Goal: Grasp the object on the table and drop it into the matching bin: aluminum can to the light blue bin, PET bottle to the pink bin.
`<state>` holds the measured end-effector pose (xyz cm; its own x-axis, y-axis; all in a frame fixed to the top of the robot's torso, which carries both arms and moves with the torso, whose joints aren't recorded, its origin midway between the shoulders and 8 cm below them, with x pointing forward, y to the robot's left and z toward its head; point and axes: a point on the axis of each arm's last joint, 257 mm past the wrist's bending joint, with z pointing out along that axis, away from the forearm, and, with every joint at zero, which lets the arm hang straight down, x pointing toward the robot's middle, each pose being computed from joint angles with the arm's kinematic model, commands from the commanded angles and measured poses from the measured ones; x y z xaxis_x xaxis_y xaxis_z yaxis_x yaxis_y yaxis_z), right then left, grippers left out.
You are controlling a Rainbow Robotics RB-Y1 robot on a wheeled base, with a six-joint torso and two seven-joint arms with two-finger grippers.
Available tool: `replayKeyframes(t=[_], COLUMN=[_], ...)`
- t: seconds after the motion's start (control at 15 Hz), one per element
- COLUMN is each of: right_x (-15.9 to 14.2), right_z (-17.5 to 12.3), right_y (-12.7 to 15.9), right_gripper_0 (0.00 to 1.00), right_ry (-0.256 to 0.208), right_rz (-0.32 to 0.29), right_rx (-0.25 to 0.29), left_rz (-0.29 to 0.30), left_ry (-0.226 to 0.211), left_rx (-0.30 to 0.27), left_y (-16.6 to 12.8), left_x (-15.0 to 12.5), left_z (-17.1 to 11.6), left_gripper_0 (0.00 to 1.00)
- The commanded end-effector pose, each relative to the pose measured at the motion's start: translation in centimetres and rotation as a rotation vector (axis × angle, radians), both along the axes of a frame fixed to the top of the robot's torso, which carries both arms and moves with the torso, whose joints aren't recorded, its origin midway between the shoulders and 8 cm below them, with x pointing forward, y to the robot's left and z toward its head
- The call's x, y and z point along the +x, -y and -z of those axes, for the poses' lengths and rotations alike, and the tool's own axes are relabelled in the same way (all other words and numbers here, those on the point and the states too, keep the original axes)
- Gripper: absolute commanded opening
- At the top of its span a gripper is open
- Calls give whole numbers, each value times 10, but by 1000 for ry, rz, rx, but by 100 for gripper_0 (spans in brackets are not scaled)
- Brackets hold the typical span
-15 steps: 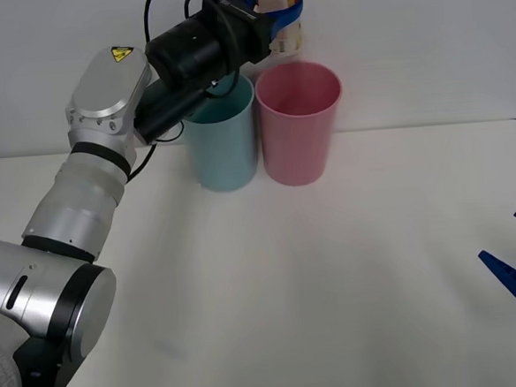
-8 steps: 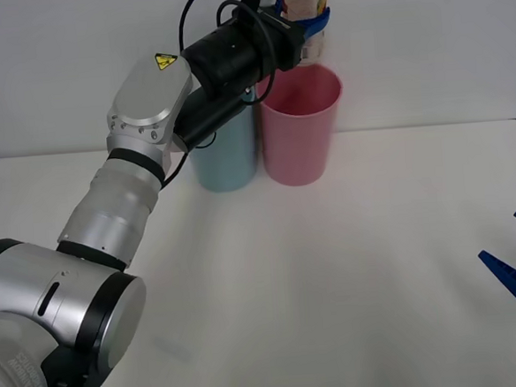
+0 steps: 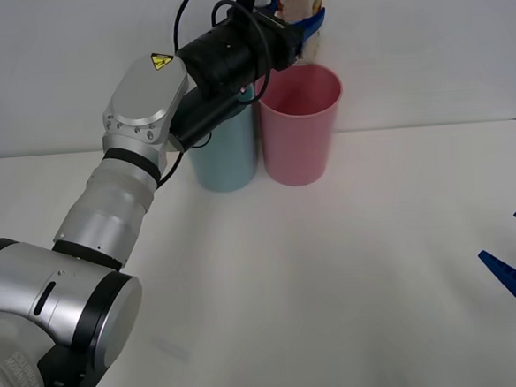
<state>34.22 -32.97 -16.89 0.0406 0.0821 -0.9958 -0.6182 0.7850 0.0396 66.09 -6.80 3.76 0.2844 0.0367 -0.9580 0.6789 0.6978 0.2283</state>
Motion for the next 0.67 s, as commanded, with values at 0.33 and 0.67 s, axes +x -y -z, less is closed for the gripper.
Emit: replayKeyframes(t=[0.33,0.67], right_x=[0,0], right_z=[0,0], right_y=[0,0], right_gripper_0=[100,100], right_ry=[0,0], right_rz=[0,0], right_rx=[0,0], left_rz=[13,70], left_ry=[-28,-55], left_rx=[-18,-87], left_y=[-14,-73], left_x=[0,-9], left_z=[10,8], left_gripper_0=[100,100])
